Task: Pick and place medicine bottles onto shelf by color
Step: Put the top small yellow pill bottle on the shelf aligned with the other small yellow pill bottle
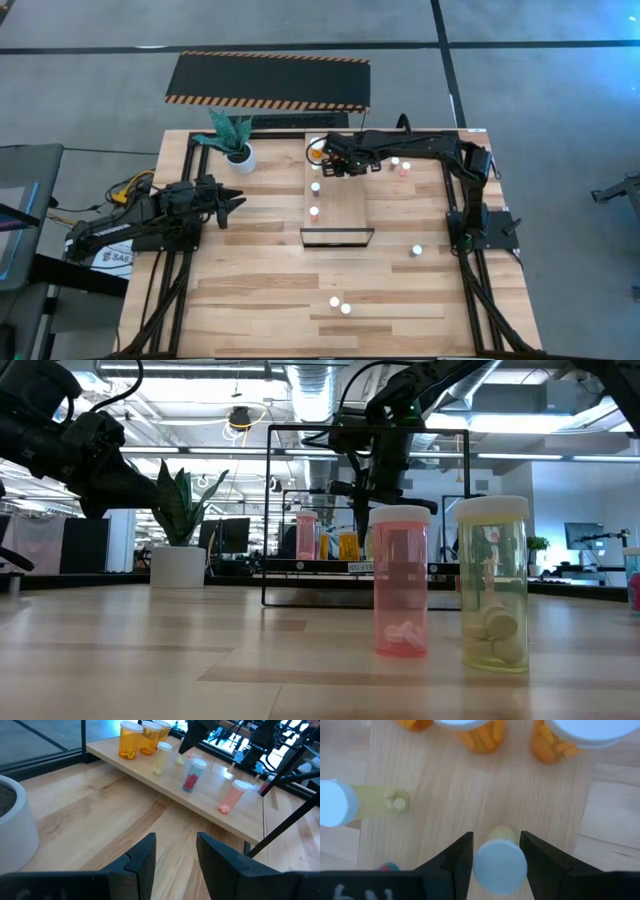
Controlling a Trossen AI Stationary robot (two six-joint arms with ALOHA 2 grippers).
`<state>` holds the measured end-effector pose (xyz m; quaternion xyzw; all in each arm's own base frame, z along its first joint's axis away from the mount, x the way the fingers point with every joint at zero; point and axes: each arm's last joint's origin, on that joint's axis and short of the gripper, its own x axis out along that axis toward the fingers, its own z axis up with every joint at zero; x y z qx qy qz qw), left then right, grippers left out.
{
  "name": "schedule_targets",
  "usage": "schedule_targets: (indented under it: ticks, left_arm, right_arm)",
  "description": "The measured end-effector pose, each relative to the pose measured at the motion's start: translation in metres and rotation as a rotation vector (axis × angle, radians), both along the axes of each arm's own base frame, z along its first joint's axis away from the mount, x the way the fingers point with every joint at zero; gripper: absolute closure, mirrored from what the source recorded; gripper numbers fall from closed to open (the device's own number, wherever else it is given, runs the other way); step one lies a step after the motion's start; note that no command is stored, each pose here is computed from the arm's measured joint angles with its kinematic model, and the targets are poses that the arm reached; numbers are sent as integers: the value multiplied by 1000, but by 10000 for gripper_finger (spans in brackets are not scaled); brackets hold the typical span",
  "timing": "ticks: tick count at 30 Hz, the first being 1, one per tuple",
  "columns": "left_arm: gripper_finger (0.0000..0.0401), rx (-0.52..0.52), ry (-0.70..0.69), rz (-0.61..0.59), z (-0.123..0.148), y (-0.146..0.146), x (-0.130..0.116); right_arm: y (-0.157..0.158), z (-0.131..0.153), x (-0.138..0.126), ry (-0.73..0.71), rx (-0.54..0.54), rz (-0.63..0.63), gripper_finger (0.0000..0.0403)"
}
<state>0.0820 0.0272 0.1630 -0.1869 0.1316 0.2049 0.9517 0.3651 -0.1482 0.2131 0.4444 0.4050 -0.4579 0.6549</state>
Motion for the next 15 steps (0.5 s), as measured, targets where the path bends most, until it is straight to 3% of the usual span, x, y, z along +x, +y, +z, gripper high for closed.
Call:
schedule_targets:
  ticks: [15]
  left_arm:
    - [273,0,0,0,0,0,0]
  right_arm:
    - [0,1,1,-8,-4,0,241]
